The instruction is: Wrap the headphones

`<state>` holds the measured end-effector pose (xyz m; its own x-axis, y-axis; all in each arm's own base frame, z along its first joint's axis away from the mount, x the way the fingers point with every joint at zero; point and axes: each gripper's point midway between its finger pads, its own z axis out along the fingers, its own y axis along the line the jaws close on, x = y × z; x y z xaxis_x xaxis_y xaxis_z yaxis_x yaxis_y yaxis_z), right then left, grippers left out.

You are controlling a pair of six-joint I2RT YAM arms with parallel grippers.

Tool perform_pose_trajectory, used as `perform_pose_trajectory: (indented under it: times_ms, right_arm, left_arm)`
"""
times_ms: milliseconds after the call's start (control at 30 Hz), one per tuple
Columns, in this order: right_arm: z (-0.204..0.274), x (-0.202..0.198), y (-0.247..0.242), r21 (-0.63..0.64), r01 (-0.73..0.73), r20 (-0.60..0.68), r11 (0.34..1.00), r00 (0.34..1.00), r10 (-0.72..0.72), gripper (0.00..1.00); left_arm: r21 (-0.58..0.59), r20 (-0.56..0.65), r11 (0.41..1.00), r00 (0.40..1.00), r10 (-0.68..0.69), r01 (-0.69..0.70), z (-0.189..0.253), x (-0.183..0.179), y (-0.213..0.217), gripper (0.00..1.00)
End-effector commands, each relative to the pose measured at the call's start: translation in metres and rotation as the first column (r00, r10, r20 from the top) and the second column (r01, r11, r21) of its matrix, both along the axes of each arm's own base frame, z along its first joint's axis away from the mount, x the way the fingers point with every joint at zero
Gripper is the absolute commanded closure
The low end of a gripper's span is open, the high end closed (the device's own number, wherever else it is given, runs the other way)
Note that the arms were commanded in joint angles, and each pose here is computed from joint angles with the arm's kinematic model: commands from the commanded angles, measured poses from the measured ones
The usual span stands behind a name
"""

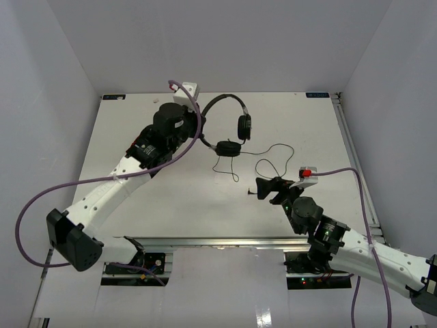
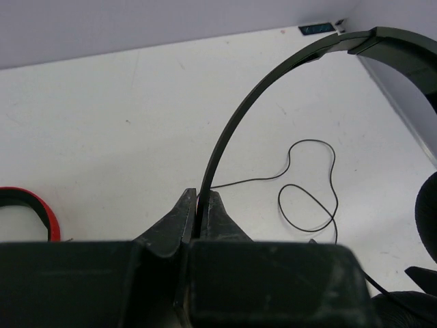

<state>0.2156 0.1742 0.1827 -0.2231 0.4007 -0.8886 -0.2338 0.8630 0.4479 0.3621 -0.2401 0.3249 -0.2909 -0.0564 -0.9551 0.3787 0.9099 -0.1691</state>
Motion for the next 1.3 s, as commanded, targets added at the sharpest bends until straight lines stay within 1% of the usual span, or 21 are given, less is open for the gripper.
perform_pose_trajectory:
  times_ms: [0,133,200,300,367,400,600,767,833,900,1000,1167,1267]
  right_arm:
    - [0.022,0.000,0.002,0.075,-0.020,0.080,0.997,0.997,0.014,0.05]
    - [0.022,0.000,0.005,0.059,-0.035,0.082,0.998,0.996,0.031,0.05]
    - [0.025,-0.002,0.012,0.052,-0.071,0.093,0.996,0.993,0.066,0.05]
    - [0.030,-0.007,0.022,0.025,-0.147,0.136,0.989,0.980,0.142,0.05]
    - [0.037,-0.017,0.036,0.022,-0.247,0.186,0.969,0.953,0.238,0.05]
    - [0.040,-0.020,0.040,0.029,-0.274,0.209,0.961,0.942,0.262,0.04]
    - [0.053,-0.038,0.054,0.027,-0.404,0.305,0.914,0.874,0.377,0.03]
    - [0.060,-0.051,0.063,0.009,-0.486,0.375,0.874,0.812,0.448,0.03]
    - [0.057,-0.053,0.066,-0.002,-0.501,0.378,0.866,0.801,0.464,0.02]
    - [0.054,-0.051,0.068,-0.011,-0.498,0.369,0.867,0.804,0.466,0.02]
    - [0.048,-0.048,0.071,-0.032,-0.490,0.356,0.871,0.809,0.469,0.02]
    - [0.039,-0.045,0.077,-0.066,-0.493,0.353,0.867,0.801,0.483,0.00]
    - [0.037,-0.050,0.083,-0.092,-0.525,0.366,0.846,0.772,0.519,0.06]
  left_arm:
    - [-0.026,0.052,0.998,0.997,-0.061,0.062,0.012,-0.015,0.001,1.00]
    - [-0.069,0.069,0.985,0.986,-0.151,0.156,0.025,-0.032,-0.008,1.00]
    - [-0.094,0.073,0.972,0.975,-0.209,0.215,0.031,-0.042,-0.015,1.00]
    - [-0.134,0.069,0.945,0.954,-0.292,0.299,0.038,-0.057,-0.026,1.00]
    - [-0.160,0.061,0.928,0.942,-0.330,0.336,0.043,-0.064,-0.031,1.00]
    - [-0.175,0.060,0.919,0.935,-0.350,0.355,0.046,-0.068,-0.034,1.00]
    - [-0.196,0.023,0.914,0.933,-0.358,0.356,0.040,-0.072,-0.035,1.00]
    - [-0.226,0.015,0.893,0.918,-0.397,0.390,0.039,-0.081,-0.040,1.00]
    - [-0.246,0.007,0.882,0.911,-0.413,0.402,0.038,-0.086,-0.041,1.00]
    - [-0.276,-0.001,0.865,0.900,-0.436,0.418,0.035,-0.091,-0.044,1.00]
    - [-0.313,-0.002,0.827,0.871,-0.492,0.467,0.034,-0.102,-0.052,1.00]
    - [-0.368,-0.009,0.792,0.850,-0.527,0.487,0.034,-0.112,-0.056,1.00]
    - [-0.395,-0.003,0.764,0.831,-0.557,0.511,0.036,-0.119,-0.059,1.00]
